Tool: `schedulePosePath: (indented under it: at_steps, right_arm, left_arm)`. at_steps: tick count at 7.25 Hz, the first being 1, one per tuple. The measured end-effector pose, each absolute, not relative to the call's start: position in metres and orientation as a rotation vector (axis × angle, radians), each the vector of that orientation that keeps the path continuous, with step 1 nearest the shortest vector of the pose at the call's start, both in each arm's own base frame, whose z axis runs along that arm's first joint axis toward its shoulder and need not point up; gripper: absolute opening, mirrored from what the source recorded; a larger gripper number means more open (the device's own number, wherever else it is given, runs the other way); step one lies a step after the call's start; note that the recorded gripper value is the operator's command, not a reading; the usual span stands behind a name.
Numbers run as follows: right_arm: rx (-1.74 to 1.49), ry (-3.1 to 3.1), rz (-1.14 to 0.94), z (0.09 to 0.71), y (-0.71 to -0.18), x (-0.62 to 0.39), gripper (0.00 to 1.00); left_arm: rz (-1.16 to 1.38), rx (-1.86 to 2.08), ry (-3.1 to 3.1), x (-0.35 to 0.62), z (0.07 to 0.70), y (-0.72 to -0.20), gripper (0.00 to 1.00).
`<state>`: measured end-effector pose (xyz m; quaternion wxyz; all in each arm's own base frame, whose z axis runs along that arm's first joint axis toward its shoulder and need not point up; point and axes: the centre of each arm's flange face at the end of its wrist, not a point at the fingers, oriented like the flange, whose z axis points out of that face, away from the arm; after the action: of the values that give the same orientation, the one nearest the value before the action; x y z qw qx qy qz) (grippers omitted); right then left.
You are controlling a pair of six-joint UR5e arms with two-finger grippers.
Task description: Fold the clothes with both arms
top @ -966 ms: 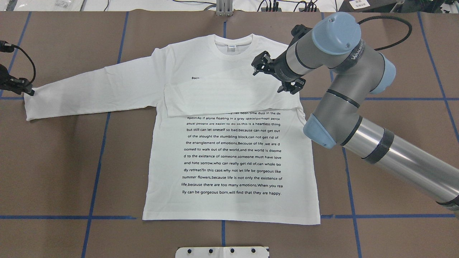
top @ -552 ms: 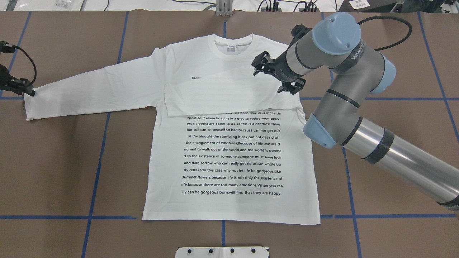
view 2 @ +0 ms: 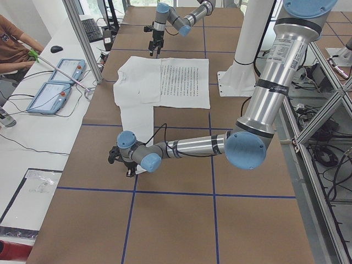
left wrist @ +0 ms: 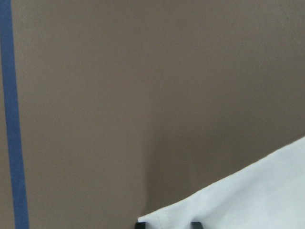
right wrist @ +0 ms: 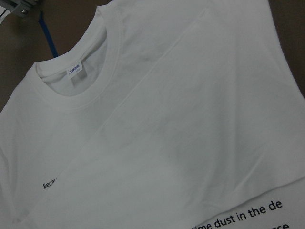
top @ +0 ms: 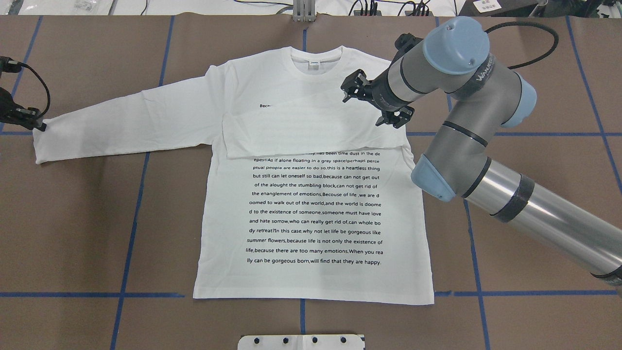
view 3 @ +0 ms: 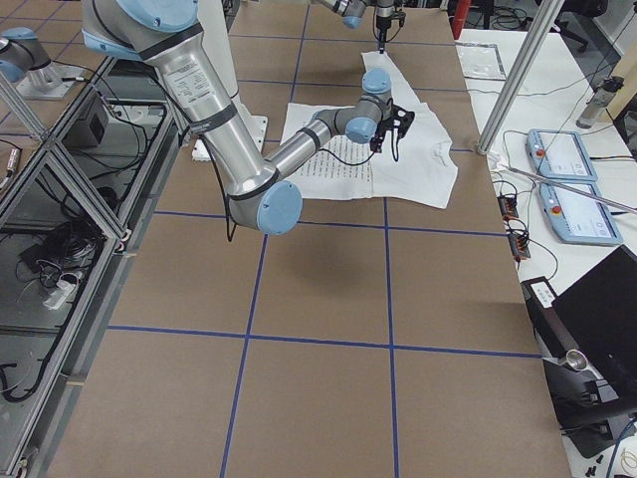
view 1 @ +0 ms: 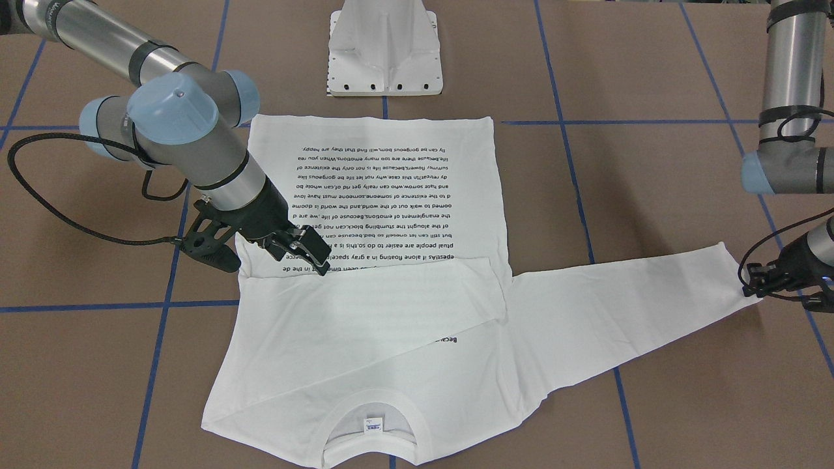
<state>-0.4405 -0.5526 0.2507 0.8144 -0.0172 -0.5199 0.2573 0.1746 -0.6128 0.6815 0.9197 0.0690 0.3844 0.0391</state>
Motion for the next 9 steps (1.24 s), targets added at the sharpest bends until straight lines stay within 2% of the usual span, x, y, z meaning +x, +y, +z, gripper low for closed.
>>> schedulePosePath:
  at_steps: [5, 6, 7, 9]
  right_arm:
    - [-0.038, -1.109, 0.55, 0.2516, -0.5526, -0.4407, 0.99]
    - [-0.038, -1.109, 0.55, 0.2515, -0.5524, -0.4411, 0.99]
    - [-0.038, -1.109, 0.551, 0.2514, -0.5523, -0.4413, 0.99]
    - [-0.038, -1.109, 0.554, 0.2515, -0.5524, -0.4413, 0.99]
  left_arm:
    - [0.091, 0.159, 0.797, 0.1743, 0.6769, -0.6129, 0.0]
    - [0.095, 0.164, 0.798, 0.1747, 0.6742, -0.614, 0.15]
    - [0.098, 0.167, 0.798, 0.1752, 0.6723, -0.6154, 0.48]
    - [0.115, 0.173, 0.794, 0.1752, 0.6729, -0.6158, 0.5]
